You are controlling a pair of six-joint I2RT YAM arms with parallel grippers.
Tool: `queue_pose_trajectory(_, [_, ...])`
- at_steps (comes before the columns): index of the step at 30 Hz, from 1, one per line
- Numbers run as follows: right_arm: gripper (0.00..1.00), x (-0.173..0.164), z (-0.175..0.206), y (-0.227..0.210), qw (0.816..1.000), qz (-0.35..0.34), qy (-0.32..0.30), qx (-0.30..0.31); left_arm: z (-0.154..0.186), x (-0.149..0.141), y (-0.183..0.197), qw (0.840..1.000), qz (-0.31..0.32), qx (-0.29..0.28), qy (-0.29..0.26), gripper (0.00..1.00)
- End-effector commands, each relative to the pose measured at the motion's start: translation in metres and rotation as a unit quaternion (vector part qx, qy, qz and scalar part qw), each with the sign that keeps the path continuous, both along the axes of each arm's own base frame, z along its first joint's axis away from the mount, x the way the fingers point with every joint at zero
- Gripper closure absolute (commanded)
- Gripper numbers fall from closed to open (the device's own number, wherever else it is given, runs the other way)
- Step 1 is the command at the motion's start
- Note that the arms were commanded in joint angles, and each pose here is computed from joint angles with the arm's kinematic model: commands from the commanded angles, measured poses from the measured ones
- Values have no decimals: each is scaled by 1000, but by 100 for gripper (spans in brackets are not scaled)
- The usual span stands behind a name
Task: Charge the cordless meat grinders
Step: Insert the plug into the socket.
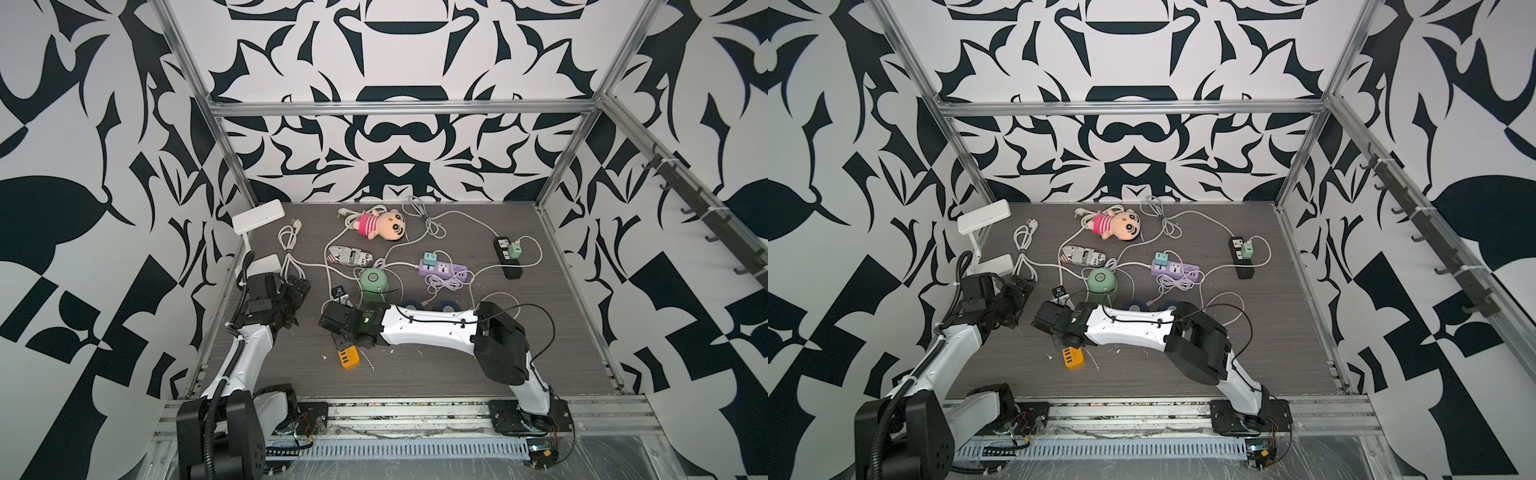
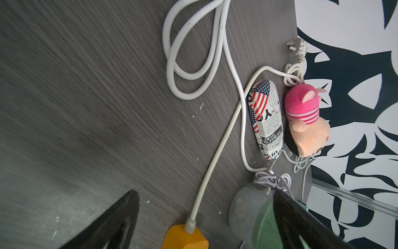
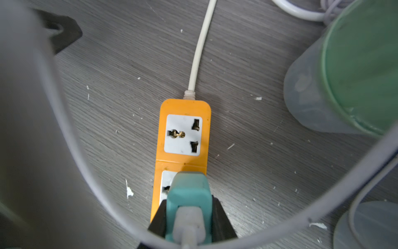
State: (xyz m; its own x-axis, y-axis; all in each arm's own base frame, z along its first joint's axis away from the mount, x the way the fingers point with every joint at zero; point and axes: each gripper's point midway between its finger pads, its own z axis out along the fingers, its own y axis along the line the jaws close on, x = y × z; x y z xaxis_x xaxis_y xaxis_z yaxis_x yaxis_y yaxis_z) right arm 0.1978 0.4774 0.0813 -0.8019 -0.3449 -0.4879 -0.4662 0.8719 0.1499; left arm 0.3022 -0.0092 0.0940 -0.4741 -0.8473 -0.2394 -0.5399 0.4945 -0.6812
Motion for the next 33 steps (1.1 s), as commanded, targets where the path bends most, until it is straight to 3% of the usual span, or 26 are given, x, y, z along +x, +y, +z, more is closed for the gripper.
queue_pose_trajectory(1, [100,-14,-45,-18,997,-2,27,-67,-4,-3,0,1000,2,-5,-2,0])
queue_pose_trajectory(11, [100,-22,-72,-25,994,-3,35,-99,1,-5,-1,1000,1,-4,-8,1])
queue_pose_trajectory(15, [100,-22,-57,-17,997,4,33,-74,2,-6,-1,1000,1,-4,-8,0])
queue_pose_trajectory(18, [62,-17,-27,-8,999,10,14,-45,3,-5,-1,1000,1,-4,-8,1])
queue_pose_trajectory(22, [26,-15,19,2,1000,28,-6,3,8,-3,0,1000,-1,-1,-11,1])
queue_pose_trajectory(26, [18,-19,49,-2,999,39,-13,26,14,0,1,1000,0,3,-15,0])
queue_pose_trajectory(33, [18,-30,88,-35,996,66,-37,45,37,11,-1,998,-31,24,-46,1])
